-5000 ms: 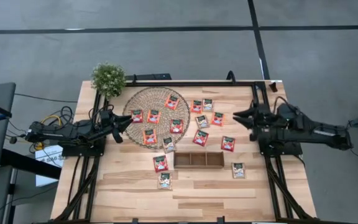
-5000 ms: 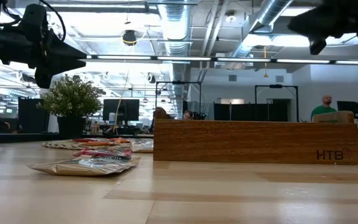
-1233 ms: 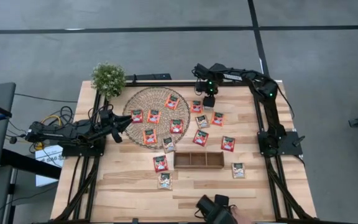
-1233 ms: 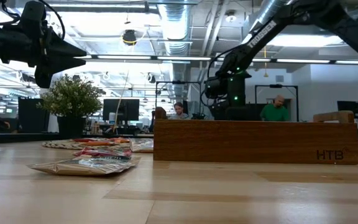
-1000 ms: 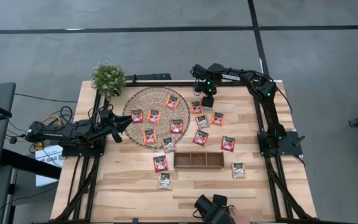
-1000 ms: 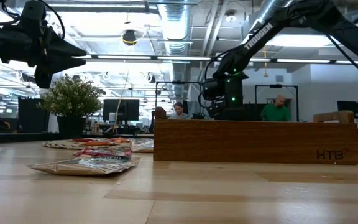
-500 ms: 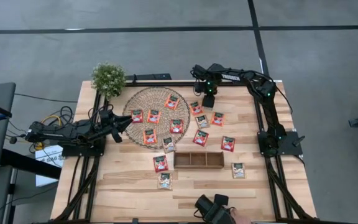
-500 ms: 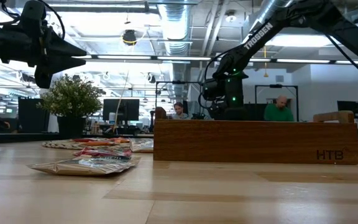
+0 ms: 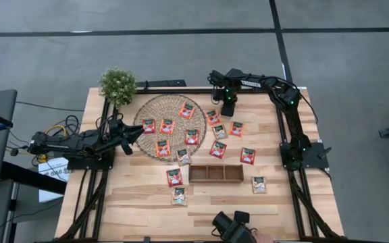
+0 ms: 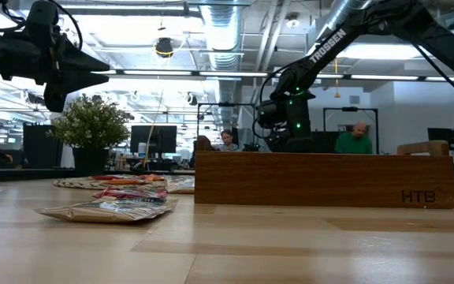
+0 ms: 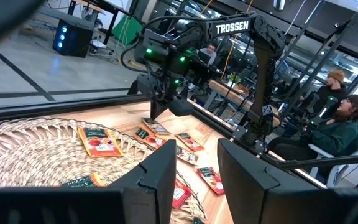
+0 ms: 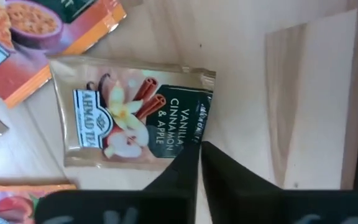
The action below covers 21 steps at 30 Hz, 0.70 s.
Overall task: Pick & Place Tea
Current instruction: Put the brown tea bag into the right slot of the wooden organizer
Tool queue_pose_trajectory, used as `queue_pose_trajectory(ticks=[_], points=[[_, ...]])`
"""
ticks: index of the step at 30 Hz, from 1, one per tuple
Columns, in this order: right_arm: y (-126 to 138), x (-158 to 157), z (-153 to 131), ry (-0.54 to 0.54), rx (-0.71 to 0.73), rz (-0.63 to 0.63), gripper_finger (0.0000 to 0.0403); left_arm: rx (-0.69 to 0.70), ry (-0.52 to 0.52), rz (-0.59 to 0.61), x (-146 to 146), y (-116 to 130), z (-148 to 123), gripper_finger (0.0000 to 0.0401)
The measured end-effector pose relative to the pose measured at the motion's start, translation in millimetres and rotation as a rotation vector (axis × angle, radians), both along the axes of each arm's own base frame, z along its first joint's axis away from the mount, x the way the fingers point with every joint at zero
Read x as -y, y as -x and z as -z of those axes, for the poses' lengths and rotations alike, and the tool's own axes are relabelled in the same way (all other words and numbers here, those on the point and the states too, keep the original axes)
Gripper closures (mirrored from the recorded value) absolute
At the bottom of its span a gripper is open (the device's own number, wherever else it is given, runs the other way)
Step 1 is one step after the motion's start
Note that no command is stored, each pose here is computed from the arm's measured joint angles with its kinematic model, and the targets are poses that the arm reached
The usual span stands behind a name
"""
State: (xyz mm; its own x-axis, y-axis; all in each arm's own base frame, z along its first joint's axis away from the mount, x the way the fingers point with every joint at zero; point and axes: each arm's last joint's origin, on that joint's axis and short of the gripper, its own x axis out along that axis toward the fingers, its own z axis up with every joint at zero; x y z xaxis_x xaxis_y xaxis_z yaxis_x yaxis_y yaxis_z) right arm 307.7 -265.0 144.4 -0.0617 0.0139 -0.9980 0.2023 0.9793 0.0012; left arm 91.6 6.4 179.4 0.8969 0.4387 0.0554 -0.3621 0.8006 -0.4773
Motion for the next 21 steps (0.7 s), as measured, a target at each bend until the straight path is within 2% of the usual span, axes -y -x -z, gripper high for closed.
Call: queue_pose_trajectory(ticks=[21], points=[[0.1,0.1,0.0,0.001,0.0,0.016,0.0402,0.0,0.0,-0.001,0.0,0.0,0.0,0.0291]])
